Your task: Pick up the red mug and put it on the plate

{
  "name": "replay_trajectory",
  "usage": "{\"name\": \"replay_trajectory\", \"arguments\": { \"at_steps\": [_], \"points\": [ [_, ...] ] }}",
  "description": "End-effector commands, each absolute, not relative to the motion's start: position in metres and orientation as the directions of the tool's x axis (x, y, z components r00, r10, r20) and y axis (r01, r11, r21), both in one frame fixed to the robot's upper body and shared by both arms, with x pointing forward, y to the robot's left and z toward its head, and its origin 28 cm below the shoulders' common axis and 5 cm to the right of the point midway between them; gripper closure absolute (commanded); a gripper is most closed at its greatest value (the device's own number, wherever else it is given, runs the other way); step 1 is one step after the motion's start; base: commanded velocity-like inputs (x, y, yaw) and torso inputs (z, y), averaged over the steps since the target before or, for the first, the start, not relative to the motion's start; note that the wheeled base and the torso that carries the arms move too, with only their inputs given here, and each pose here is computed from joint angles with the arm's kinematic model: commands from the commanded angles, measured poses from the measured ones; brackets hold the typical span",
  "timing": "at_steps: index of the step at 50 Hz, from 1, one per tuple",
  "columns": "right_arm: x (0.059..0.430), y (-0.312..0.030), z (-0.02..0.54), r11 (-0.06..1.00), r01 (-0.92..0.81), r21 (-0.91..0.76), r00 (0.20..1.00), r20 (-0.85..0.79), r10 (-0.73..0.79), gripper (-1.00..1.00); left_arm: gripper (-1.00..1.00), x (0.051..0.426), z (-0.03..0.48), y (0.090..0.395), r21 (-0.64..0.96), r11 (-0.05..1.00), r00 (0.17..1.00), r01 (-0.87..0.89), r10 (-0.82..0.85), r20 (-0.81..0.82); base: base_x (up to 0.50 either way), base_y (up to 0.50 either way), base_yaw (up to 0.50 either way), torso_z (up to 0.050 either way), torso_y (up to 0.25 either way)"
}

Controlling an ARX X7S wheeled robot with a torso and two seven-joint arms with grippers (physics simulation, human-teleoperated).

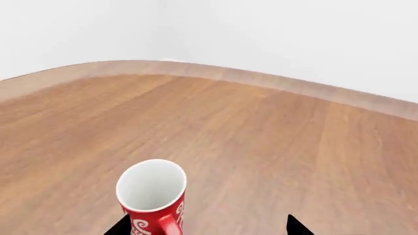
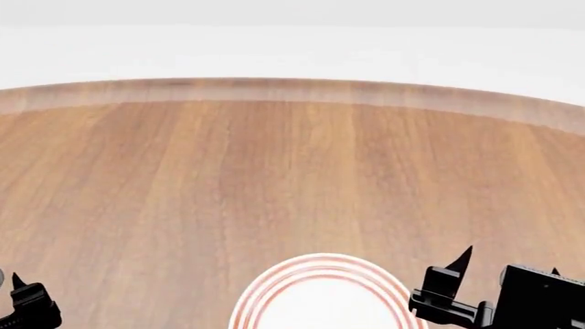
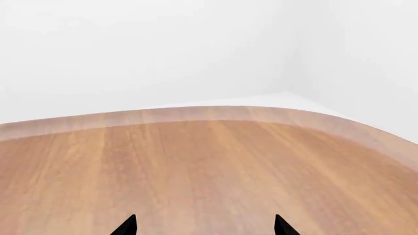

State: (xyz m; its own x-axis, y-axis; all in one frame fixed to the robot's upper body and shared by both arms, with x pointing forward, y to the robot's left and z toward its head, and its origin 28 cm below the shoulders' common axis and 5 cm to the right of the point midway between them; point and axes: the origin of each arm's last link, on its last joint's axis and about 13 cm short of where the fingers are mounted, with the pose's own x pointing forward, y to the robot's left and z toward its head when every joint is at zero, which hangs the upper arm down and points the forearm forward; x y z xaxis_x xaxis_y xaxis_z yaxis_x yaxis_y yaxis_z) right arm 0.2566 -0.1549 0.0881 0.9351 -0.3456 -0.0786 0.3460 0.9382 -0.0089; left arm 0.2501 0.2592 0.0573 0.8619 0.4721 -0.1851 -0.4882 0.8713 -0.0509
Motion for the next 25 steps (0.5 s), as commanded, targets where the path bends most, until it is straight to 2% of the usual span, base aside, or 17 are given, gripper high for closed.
{"name": "replay_trajectory", "arguments": {
  "at_steps": [1,25],
  "points": [
    [0.257,-0.155,0.085,0.939,0.345,0.001,0.936,-0.078,-0.344,-1.0,-1.0,0.253,0.054,0.262,-0.07,0.856,0.848,-0.513,0.492,-0.197,0.0,0.0,0.0,0.0,0.0],
    [0.261,-0.154,0.079,0.941,0.339,0.005,0.937,-0.093,-0.337,-1.0,-1.0,0.282,0.031,0.268,-0.058,0.842,0.814,-0.536,0.497,-0.301,0.0,0.0,0.0,0.0,0.0]
  ]
}}
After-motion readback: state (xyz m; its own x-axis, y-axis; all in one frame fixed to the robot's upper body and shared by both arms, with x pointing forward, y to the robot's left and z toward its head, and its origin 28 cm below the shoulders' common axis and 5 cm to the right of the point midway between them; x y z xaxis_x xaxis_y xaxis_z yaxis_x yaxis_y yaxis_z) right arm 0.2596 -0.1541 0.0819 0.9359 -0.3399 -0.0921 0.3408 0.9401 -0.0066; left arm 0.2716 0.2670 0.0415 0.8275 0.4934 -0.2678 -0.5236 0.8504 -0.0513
